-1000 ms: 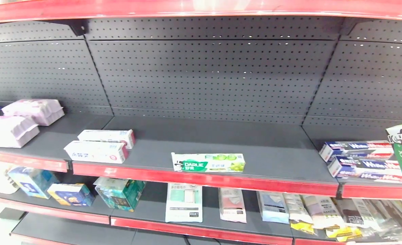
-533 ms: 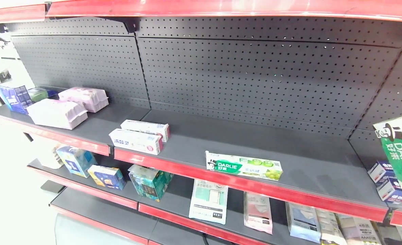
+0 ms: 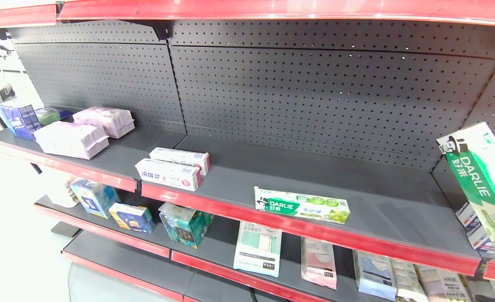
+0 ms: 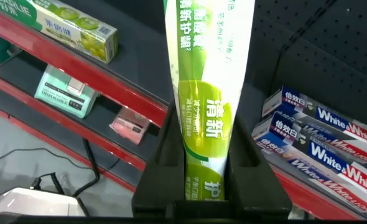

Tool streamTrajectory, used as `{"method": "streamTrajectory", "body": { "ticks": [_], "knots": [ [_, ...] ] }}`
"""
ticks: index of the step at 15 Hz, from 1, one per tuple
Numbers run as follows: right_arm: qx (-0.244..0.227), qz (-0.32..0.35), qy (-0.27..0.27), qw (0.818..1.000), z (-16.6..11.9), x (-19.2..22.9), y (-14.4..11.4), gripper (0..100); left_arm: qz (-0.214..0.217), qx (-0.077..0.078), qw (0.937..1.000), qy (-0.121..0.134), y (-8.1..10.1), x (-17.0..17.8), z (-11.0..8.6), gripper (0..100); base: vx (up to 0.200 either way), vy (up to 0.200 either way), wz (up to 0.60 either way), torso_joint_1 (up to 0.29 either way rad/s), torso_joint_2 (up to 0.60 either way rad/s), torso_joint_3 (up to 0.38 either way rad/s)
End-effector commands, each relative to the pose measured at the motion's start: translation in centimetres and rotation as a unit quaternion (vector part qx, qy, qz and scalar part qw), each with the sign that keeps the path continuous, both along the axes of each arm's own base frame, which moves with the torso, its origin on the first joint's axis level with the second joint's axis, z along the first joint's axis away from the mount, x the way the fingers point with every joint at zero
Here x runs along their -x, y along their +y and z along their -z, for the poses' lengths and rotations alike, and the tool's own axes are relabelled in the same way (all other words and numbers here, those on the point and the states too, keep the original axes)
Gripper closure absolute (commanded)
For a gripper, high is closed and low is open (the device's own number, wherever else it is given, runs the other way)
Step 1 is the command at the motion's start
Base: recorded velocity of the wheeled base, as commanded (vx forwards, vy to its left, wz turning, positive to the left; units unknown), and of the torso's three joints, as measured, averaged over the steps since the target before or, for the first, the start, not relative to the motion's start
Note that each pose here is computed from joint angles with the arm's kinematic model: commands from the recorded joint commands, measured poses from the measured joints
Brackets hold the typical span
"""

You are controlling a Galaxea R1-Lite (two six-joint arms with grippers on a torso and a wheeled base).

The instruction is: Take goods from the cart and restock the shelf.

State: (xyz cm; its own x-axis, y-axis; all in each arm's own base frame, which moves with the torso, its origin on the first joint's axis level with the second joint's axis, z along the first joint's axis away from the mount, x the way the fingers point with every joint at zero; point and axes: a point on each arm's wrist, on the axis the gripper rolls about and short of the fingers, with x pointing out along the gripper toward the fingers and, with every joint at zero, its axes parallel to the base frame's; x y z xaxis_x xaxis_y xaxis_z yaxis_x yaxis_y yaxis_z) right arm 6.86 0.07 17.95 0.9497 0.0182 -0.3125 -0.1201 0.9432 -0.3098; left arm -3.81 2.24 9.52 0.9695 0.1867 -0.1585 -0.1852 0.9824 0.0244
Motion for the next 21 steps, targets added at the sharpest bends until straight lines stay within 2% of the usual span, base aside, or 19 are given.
{"method": "streamTrajectory", "body": {
  "ticks": [1,3,4,5,6,7,8,9,10,11,12,13,14,15,16,18,19,21],
  "knots": [
    [0.005,-0.002,0.002,1.000,0.0,-0.1,0.0,100,-0.012,-0.006,0.9997,0.018,-0.1,-0.3,-0.1,0,0.000,0.000,0.00,0.000,0.00,0.000],
    [0.005,-0.002,0.000,1.000,0.1,0.1,0.0,100,-0.069,-0.011,0.9963,0.051,-0.7,-0.9,-0.5,0,0.000,0.000,0.00,0.000,0.00,0.000],
    [0.005,-0.002,-0.001,1.000,0.1,0.1,0.0,100,-0.097,-0.005,0.9936,0.058,-0.8,-1.0,-0.5,0,0.000,0.000,0.00,0.000,0.00,0.000],
    [0.005,-0.002,-0.003,1.000,0.1,0.2,0.0,100,-0.115,0.006,0.9917,0.057,-1.1,-0.9,-0.1,0,0.000,0.000,0.00,0.000,0.00,0.000],
    [0.005,-0.001,-0.003,1.000,0.1,0.2,0.0,100,-0.113,0.005,0.9922,0.052,-1.1,-0.8,0.0,0,0.000,0.000,0.00,0.000,0.00,0.000],
    [0.005,-0.001,0.000,1.000,0.3,0.2,0.0,100,-0.103,0.008,0.9941,0.035,-1.2,-0.5,0.1,0,0.000,0.000,0.00,0.000,0.00,0.000],
    [0.005,-0.001,0.003,1.000,0.4,0.3,0.0,100,-0.037,0.031,0.9987,0.016,-1.4,-0.5,0.3,0,0.000,0.000,0.00,0.000,0.00,0.000],
    [0.005,-0.001,0.005,1.000,0.5,0.2,0.0,100,0.022,0.048,0.9986,-0.006,-1.7,-1.1,0.6,0,0.000,0.000,0.00,0.000,0.00,0.000],
    [0.005,-0.001,0.007,1.000,0.6,0.2,0.0,100,0.068,0.046,0.9960,-0.035,-1.9,-1.6,0.8,0,0.000,0.000,0.00,0.000,0.00,0.000],
    [0.005,-0.001,0.008,1.000,0.6,0.2,0.0,100,0.129,0.021,0.9908,-0.035,-2.2,-1.7,0.9,0,0.000,0.000,0.00,0.000,0.00,0.000],
    [0.005,-0.001,0.009,1.000,0.6,0.1,0.0,100,0.153,0.017,0.9875,-0.034,-2.3,-1.7,0.9,0,0.000,0.000,0.00,0.000,0.00,0.000],
    [0.005,-0.001,0.009,1.000,0.5,0.0,0.0,100,0.187,0.015,0.9816,-0.033,-2.5,-1.6,0.9,0,0.000,0.000,0.00,0.000,0.00,0.000],
    [0.005,-0.001,0.009,1.000,0.5,0.0,0.0,100,0.163,0.024,0.9857,-0.032,-2.4,-1.7,0.9,0,0.000,0.000,0.00,0.000,0.00,0.000],
    [0.005,0.000,0.007,1.000,0.6,0.1,0.0,100,0.121,0.039,0.9915,-0.030,-2.2,-1.8,0.9,0,0.000,0.000,0.00,0.000,0.00,0.000],
    [0.006,0.001,0.007,1.000,0.5,0.2,0.0,100,0.094,0.041,0.9946,-0.014,-2.1,-2.1,0.8,0,0.000,0.000,0.00,0.000,0.00,0.000],
    [0.006,0.001,0.005,1.000,0.5,0.1,0.0,100,0.092,0.034,0.9952,-0.002,-2.1,-2.3,0.8,0,0.000,0.000,0.00,0.000,0.00,0.000],
    [0.006,0.001,0.007,1.000,0.4,0.1,0.0,100,0.077,0.028,0.9966,0.007,-2.0,-2.5,0.8,0,0.000,0.000,0.00,0.000,0.00,0.000],
    [0.006,0.001,0.010,1.000,0.6,0.1,0.0,100,0.012,0.024,0.9996,0.004,-2.0,-2.6,0.8,0,0.000,0.000,0.00,0.000,0.00,0.000]
  ]
}}
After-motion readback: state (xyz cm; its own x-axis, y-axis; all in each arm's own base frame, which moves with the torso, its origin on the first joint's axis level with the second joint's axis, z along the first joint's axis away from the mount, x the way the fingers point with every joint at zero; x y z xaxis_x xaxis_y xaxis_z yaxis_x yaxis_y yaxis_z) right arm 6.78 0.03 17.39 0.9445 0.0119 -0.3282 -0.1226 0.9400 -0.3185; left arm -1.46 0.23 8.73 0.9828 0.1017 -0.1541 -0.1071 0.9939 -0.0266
